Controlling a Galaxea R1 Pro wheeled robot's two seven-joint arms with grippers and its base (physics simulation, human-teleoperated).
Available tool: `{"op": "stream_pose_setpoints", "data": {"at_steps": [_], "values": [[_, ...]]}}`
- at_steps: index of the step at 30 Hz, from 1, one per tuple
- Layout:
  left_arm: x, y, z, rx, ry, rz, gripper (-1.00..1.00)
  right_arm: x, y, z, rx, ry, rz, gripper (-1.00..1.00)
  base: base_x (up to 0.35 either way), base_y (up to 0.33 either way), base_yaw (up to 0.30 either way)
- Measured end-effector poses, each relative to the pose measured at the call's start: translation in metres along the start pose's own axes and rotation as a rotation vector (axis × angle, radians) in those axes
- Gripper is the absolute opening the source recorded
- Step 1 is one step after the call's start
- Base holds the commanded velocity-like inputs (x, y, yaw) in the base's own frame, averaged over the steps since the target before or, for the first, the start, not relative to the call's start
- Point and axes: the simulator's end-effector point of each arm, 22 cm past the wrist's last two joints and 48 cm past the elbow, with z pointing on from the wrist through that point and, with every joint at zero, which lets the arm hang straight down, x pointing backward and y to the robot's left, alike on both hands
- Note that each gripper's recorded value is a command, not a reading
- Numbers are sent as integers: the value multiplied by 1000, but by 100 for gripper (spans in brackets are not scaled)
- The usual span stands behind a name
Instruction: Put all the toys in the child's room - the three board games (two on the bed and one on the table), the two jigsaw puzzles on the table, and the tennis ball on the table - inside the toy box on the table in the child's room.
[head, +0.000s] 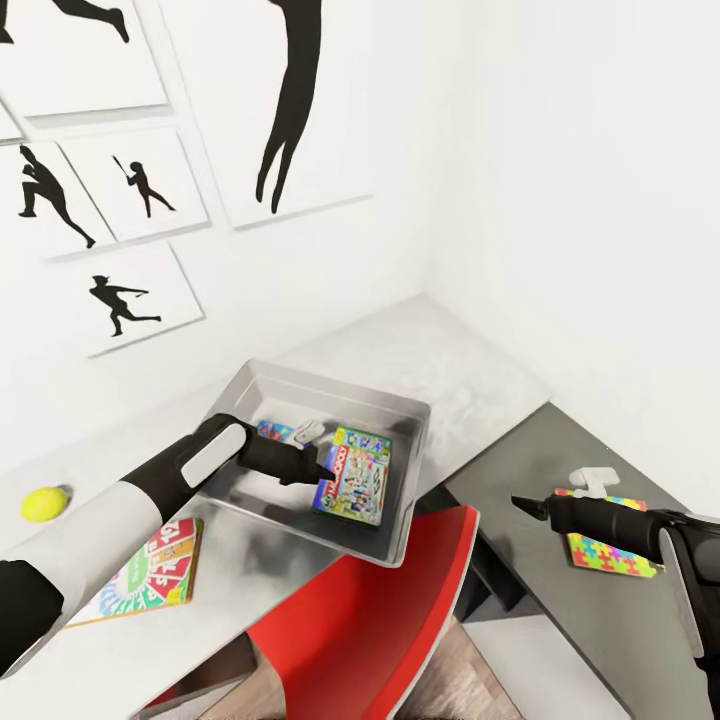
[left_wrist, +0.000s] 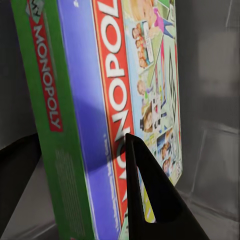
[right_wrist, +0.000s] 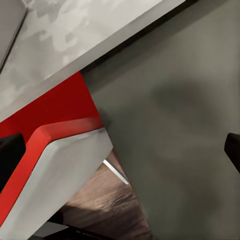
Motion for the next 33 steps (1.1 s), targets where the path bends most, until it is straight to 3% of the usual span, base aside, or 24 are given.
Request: {"op": "stream_pose_setpoints", "data": {"at_steps": [26, 27, 28, 33], "values": [[-2, 0, 1, 8, 2, -5, -100, 2, -2, 2, 1, 6, 2, 100, 0, 0, 0], [-2, 0, 1, 8, 2, -5, 100, 2, -2, 2, 1, 6, 3, 100, 0, 0, 0], [-1, 17, 1, -64, 7, 33, 100, 2, -2, 2, 2, 6, 3, 100, 0, 0, 0], [-1, 17, 1, -66, 7, 34, 100, 2, -2, 2, 2, 6, 3, 100, 0, 0, 0]]}}
